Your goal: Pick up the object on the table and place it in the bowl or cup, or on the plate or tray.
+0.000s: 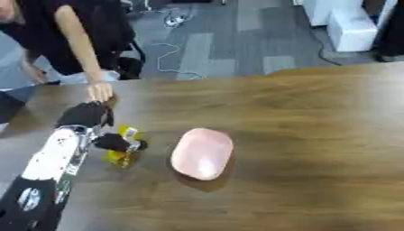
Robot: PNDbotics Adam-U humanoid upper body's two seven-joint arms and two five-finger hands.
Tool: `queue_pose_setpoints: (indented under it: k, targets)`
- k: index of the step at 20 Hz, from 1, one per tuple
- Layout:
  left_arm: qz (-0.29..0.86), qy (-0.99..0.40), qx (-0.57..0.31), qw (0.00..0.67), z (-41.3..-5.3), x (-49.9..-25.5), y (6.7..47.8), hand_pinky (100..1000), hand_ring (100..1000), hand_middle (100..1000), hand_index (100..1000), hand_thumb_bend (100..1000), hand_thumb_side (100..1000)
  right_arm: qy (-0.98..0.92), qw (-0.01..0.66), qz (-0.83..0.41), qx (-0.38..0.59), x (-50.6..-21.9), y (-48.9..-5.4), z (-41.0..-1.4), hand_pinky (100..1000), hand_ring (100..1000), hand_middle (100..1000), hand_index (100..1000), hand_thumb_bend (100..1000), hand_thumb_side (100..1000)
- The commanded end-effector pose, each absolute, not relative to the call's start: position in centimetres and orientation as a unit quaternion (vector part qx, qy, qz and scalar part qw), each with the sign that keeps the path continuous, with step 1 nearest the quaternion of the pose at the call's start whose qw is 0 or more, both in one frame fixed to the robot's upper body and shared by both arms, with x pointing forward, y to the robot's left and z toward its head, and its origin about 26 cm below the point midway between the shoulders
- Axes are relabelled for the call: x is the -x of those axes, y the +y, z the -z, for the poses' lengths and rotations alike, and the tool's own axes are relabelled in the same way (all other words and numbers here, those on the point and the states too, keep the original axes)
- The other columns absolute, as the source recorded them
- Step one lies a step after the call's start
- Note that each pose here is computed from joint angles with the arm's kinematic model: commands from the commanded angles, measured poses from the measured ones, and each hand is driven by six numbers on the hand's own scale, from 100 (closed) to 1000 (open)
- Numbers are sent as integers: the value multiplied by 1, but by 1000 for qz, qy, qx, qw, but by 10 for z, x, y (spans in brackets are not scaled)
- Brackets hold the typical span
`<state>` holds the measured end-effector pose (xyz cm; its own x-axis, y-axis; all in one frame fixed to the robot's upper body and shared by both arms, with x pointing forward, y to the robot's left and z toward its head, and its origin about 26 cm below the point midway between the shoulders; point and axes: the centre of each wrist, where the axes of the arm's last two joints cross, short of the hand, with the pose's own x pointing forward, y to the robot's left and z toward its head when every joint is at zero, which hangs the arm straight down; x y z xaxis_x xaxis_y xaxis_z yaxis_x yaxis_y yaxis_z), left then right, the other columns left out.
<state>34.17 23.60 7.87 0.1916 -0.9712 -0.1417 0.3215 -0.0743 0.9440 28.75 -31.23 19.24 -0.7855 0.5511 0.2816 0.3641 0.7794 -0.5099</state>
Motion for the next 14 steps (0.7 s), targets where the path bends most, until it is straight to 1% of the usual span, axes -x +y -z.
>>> queue_pose_setpoints:
  k: [1, 4, 9, 12, 13, 14]
  targets:
    - [532, -315, -509, 599, -74, -348, 246, 286, 503, 570, 649, 711, 748, -921, 198, -224, 251, -286, -313, -201, 100, 180, 269, 692, 143, 1000]
    - [531, -303, -510, 605, -60, -352, 249, 300, 506, 575, 650, 711, 747, -920, 198, -224, 251, -286, -313, -201, 100, 179, 267, 690, 146, 1000]
    - [533, -297, -507, 609, -48, -354, 251, 307, 504, 574, 648, 708, 749, -920, 198, -225, 252, -286, -313, -201, 100, 180, 266, 687, 144, 1000]
    - [532, -296, -509, 609, -45, -355, 252, 306, 499, 568, 638, 665, 757, -921, 197, -224, 252, -286, -313, -202, 100, 181, 268, 684, 141, 1000]
    - [531, -296, -510, 608, -45, -355, 252, 307, 501, 569, 640, 676, 755, -921, 197, -223, 252, -286, -314, -202, 100, 182, 268, 684, 147, 1000]
    - [529, -297, -513, 607, -45, -356, 253, 302, 494, 563, 636, 616, 766, -921, 197, -223, 253, -286, -314, -202, 100, 183, 269, 683, 139, 1000]
